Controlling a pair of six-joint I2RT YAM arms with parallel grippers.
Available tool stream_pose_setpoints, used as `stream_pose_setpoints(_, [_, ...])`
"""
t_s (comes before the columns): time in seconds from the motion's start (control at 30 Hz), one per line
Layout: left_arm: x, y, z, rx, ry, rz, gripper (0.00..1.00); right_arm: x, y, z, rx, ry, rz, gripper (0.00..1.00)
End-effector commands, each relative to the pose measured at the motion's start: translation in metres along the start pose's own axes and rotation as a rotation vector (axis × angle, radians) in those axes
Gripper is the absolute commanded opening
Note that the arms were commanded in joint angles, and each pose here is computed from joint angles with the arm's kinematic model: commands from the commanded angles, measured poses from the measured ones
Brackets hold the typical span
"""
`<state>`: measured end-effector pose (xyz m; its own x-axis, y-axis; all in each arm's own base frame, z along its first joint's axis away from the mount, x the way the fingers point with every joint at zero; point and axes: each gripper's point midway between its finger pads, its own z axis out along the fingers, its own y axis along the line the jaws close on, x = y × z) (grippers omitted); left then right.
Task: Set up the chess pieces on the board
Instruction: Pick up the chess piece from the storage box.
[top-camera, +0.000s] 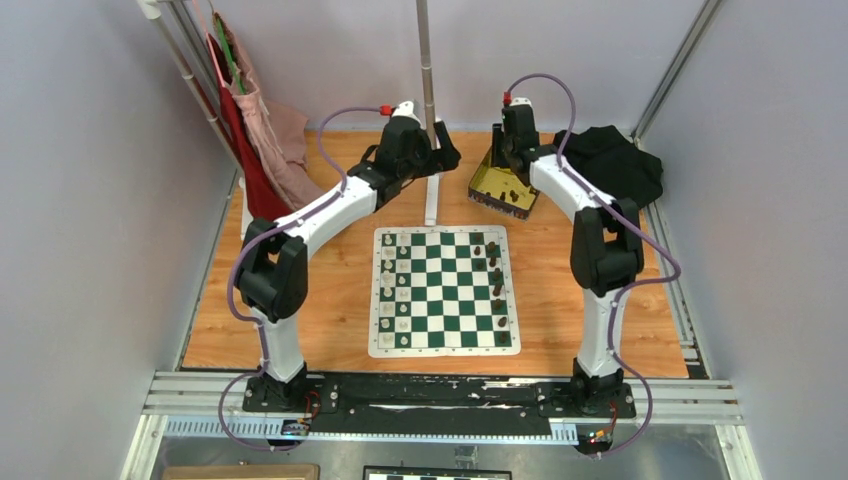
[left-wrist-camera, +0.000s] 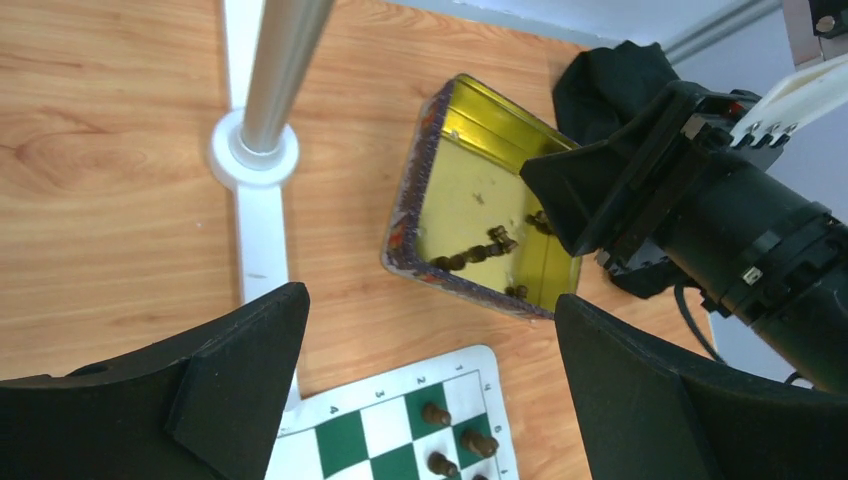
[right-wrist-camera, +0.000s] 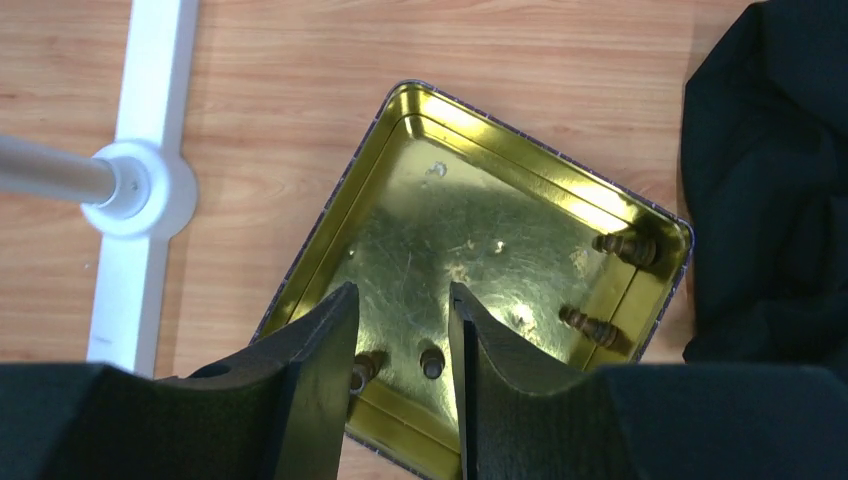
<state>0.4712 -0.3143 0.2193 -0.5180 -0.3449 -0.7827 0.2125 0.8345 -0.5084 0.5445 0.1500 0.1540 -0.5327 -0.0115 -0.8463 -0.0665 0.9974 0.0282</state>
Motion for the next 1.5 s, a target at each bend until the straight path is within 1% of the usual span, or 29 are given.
stream_pose_setpoints(0.0, [0.010, 0.015, 0.003, -0.028, 0.110, -0.019, 1.00, 0.004, -0.009, 0.009, -0.002, 0.132, -0.009, 0.43])
stream_pose_setpoints(0.13, [0.025, 0.036, 0.000, -0.079, 0.154, -0.030, 1.00, 0.009, -0.019, 0.017, 0.000, 0.208, 0.010, 0.44])
stream_pose_setpoints(0.27, [0.038, 0.045, -0.002, -0.097, 0.185, -0.046, 1.00, 0.025, -0.023, 0.019, -0.007, 0.296, 0.004, 0.44])
stream_pose_setpoints(0.37, [0.034, 0.042, -0.001, -0.092, 0.184, -0.045, 1.00, 0.044, -0.025, 0.014, -0.016, 0.353, 0.004, 0.44])
stream_pose_setpoints(0.47, [0.029, 0.039, -0.002, -0.086, 0.178, -0.037, 1.00, 0.063, -0.025, 0.007, -0.030, 0.381, 0.018, 0.43])
stream_pose_setpoints(0.73, [0.035, 0.036, -0.006, -0.062, 0.193, -0.054, 1.00, 0.084, -0.015, 0.003, -0.080, 0.436, 0.044, 0.42])
stream_pose_setpoints(0.93, [0.036, 0.035, -0.008, -0.053, 0.194, -0.049, 1.00, 0.093, -0.016, 0.012, -0.069, 0.454, 0.046, 0.38])
stream_pose_setpoints(1.33, [0.033, 0.039, -0.014, -0.042, 0.193, -0.034, 1.00, 0.114, -0.017, 0.021, -0.057, 0.500, 0.055, 0.37])
stream_pose_setpoints(1.47, [0.032, 0.041, -0.015, -0.038, 0.193, -0.032, 1.00, 0.119, -0.018, 0.024, -0.049, 0.508, 0.057, 0.35])
